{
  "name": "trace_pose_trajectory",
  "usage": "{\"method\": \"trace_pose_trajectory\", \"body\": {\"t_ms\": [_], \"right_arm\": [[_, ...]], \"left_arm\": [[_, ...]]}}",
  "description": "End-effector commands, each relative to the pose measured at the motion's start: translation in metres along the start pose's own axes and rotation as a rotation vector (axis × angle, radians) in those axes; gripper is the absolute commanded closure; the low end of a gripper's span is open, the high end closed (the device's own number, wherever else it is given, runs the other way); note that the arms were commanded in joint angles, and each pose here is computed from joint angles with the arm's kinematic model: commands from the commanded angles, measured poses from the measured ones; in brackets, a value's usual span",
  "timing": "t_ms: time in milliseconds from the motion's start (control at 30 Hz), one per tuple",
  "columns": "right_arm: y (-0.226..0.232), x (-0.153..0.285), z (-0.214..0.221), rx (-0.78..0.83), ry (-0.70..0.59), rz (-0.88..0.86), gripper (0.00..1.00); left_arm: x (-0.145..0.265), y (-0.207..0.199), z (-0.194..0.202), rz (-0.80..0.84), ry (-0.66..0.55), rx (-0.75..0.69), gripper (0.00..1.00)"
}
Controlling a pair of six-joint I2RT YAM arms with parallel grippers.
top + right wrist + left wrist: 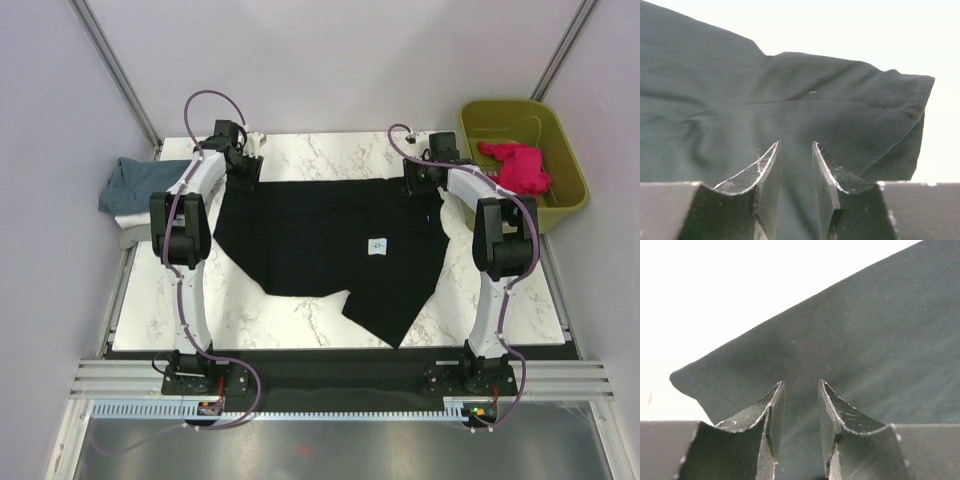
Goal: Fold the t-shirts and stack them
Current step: Fold the tshirt
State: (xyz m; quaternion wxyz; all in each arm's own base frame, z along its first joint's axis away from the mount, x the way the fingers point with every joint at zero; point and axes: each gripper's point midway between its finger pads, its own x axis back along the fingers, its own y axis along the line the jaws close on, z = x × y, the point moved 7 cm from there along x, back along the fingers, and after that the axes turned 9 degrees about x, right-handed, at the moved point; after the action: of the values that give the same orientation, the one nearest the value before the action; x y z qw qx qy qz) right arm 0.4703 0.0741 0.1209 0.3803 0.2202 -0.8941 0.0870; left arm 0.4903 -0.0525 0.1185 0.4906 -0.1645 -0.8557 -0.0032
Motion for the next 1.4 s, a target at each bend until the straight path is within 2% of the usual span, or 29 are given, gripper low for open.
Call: {"method": "trace_pose_trajectory", "body": {"t_ms": [0, 267, 300, 467, 667, 733, 800, 1033, 1167, 1200, 1267, 1300, 1367], "right_arm": [[-0.014, -0.011, -0.011, -0.017, -0.021, 0.027, 0.60], [-0.027, -0.036, 0.007, -0.053, 0.038, 0.064, 0.52], [-0.030, -0.037, 0.009, -0.057, 0.043, 0.075, 0.51], [-0.036, -0.046, 0.013, -0.065, 0.062, 0.093, 0.48], [-0.046, -0.056, 0.011, -0.057, 0.063, 0.129, 0.46], [-0.051, -0.061, 0.007, -0.048, 0.053, 0.146, 0.46], [-0.054, -0.064, 0.003, -0.040, 0.042, 0.155, 0.45], [-0.069, -0.072, -0.022, -0.001, -0.024, 0.203, 0.42], [-0.064, -0.054, -0.043, 0.033, -0.077, 0.168, 0.42], [-0.063, -0.046, -0.049, 0.041, -0.091, 0.162, 0.41], [-0.059, -0.019, -0.066, 0.054, -0.134, 0.163, 0.40], [-0.056, -0.009, -0.072, 0.057, -0.153, 0.156, 0.40], [-0.049, 0.022, -0.085, 0.066, -0.196, 0.158, 0.39]], "left_arm": [[-0.006, 0.003, 0.003, -0.014, 0.051, 0.041, 0.59], [-0.027, 0.023, -0.006, -0.057, 0.088, 0.081, 0.58], [-0.039, 0.026, 0.003, -0.048, 0.130, 0.101, 0.58], [-0.049, 0.040, -0.005, -0.062, 0.121, 0.116, 0.57], [-0.056, 0.047, -0.028, -0.079, 0.021, 0.087, 0.54], [-0.055, 0.048, -0.040, -0.088, -0.039, 0.084, 0.46], [-0.052, 0.047, -0.049, -0.086, -0.078, 0.080, 0.44], [-0.010, 0.041, -0.097, -0.095, -0.299, 0.028, 0.40], [0.051, 0.024, -0.127, -0.065, -0.431, -0.013, 0.40], [0.074, 0.015, -0.124, -0.041, -0.436, -0.038, 0.42], [0.081, 0.001, -0.109, 0.025, -0.394, -0.066, 0.44], [0.072, -0.001, -0.083, 0.030, -0.299, -0.108, 0.49], [0.086, -0.014, -0.062, -0.002, -0.238, -0.166, 0.50]]}}
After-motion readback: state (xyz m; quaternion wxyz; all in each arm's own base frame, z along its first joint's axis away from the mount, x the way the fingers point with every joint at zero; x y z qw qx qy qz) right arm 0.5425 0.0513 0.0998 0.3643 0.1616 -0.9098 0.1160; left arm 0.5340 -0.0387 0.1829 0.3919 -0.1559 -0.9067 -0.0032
